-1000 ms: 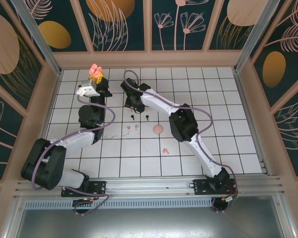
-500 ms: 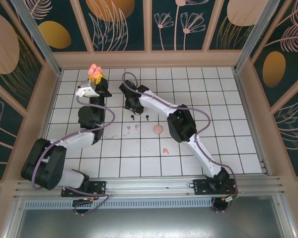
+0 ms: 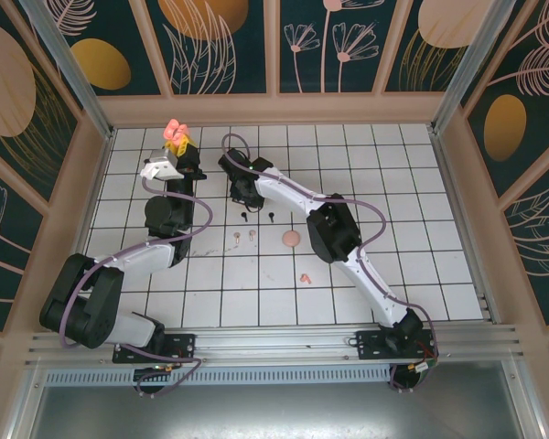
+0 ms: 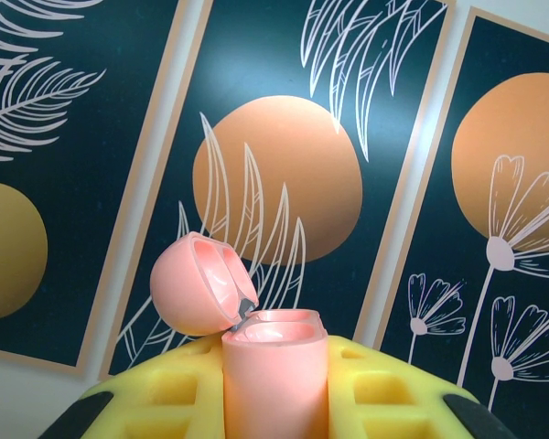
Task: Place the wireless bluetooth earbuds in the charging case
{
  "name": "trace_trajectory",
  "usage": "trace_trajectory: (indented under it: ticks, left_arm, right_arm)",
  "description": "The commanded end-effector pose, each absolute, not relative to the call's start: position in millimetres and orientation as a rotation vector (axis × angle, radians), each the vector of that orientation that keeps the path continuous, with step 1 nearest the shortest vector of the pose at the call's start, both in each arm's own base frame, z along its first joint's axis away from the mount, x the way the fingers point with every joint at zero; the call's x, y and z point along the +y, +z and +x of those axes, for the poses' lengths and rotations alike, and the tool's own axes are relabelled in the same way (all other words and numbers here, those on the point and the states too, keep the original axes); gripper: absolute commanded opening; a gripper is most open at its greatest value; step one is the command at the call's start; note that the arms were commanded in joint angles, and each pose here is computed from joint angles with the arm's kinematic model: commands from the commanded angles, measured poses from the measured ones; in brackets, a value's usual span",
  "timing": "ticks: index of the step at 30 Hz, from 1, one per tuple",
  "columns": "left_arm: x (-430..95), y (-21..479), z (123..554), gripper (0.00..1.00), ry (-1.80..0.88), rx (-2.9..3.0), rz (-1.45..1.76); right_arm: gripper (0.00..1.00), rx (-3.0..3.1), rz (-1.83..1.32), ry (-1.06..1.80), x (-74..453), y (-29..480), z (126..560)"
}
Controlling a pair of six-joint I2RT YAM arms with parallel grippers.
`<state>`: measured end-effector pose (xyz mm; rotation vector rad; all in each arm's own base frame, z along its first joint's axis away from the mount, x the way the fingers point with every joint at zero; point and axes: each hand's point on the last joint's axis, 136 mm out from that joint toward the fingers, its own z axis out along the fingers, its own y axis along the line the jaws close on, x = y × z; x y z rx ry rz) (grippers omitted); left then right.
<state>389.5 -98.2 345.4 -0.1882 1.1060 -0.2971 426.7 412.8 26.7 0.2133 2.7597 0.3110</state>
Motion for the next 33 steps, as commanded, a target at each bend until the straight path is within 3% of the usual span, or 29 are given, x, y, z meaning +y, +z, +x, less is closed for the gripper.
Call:
trace_trajectory:
  ticks: [1, 11, 15, 20, 33]
  left_arm:
    - [-91.9, 351.4, 386.1, 0.00, -0.309, 1.070, -0.213]
    - [-95.6, 351.3, 386.4, 0.00, -0.324, 1.076, -0.198]
    - [-97.8, 352.6, 386.6, 0.00, -0.335, 1.078, -0.190]
    - [-99.8, 351.7, 388.0, 0.00, -0.343, 1.082, -0.183]
    - [-103.0, 347.1, 391.2, 0.00, -0.360, 1.090, -0.180]
  right_arm:
    - [0.27, 2.747, 0.054, 0.224, 408.2, 19.8, 426.9]
    - [0.27, 2.693, -0.181, 0.199, 400.4, 30.8, 424.1]
    - [0.31, 2.701, -0.192, 0.207, 398.0, 29.4, 424.6]
    - [0.42, 2.720, -0.165, 0.213, 395.3, 26.0, 424.7]
    - [0.43, 2.793, 0.070, 0.231, 389.4, 12.0, 423.1]
